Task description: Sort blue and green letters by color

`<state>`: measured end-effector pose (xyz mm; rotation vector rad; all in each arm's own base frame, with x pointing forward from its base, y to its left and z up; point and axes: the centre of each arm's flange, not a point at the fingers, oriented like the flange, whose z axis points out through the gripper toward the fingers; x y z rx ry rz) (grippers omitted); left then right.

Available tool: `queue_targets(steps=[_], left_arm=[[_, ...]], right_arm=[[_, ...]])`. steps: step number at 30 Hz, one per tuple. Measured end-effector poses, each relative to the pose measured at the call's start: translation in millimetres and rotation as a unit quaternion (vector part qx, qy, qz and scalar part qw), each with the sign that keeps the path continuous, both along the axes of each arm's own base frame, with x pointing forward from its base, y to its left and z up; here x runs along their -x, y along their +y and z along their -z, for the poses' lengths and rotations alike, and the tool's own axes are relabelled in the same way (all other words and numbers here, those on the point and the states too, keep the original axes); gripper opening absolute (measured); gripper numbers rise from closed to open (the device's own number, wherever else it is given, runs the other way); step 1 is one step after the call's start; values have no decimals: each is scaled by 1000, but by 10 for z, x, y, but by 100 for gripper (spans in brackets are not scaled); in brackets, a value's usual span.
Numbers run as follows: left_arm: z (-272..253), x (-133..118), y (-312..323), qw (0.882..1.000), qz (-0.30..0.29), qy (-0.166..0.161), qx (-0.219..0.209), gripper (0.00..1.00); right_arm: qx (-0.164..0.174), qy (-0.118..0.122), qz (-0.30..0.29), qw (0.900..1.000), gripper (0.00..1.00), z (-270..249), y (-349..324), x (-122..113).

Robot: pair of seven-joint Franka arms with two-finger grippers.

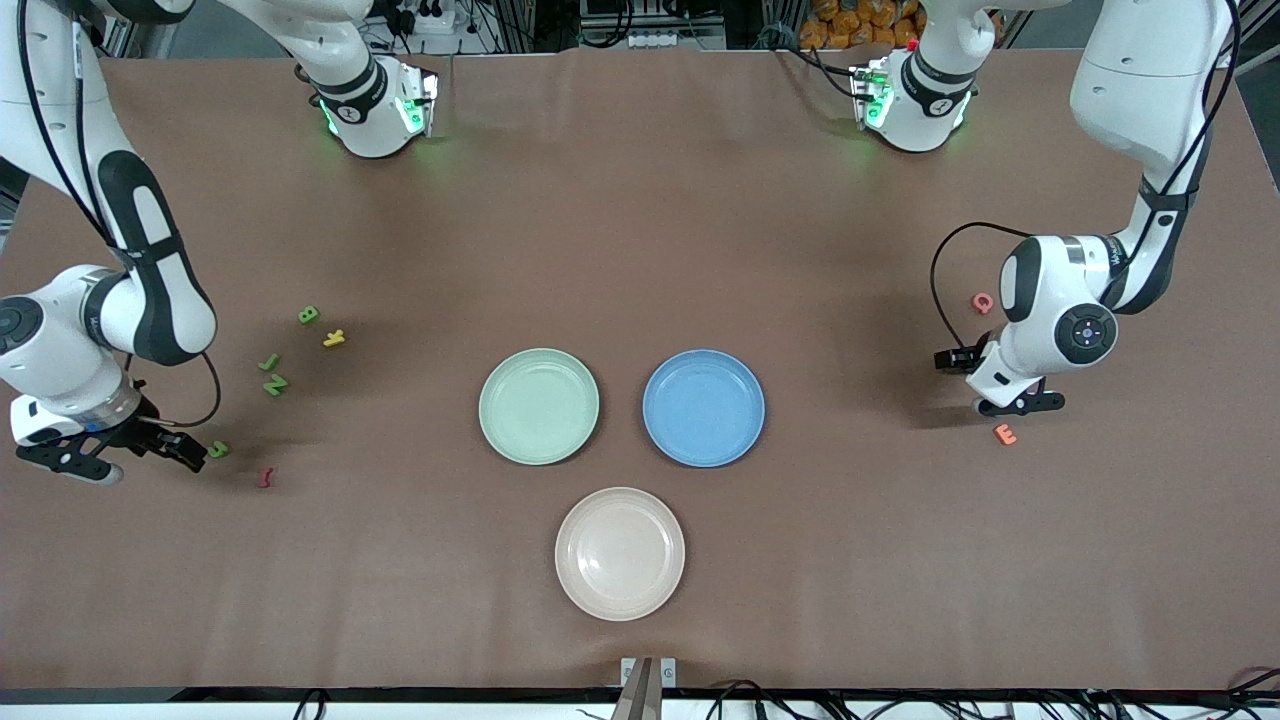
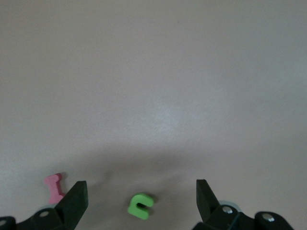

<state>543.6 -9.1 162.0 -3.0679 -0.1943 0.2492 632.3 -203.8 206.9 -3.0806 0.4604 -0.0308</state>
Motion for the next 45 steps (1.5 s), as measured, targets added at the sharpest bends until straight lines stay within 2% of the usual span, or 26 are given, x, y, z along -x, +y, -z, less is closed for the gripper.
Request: queue_targets(steps=[8,20,24,29,30,33,45], left_arm=[[6,29,-9,1000,-2,0,2,100],[11,42,-11,1000,-2,-2,2,100],[-6,38,-32,1000,-2,-4,4,86],[-45,41,-15,1000,-3,-6,4,63],[-51,41,-10,1000,-4,-7,4,53],[-66,40,2,1000,-5,-8,3,41],[-134,20,-64,1000,-4,-16,5,38]], right_arm=[[3,2,-2,1000,100,276,3,-33],[4,-4,-10,1000,99,296,107,-90],[4,-5,-14,1000,99,308,205,-120],[5,-8,-16,1000,98,349,292,-146],[6,-8,-17,1000,98,360,297,-147],[6,-8,-16,1000,98,380,293,-144],[12,-9,-12,1000,98,406,197,-120]])
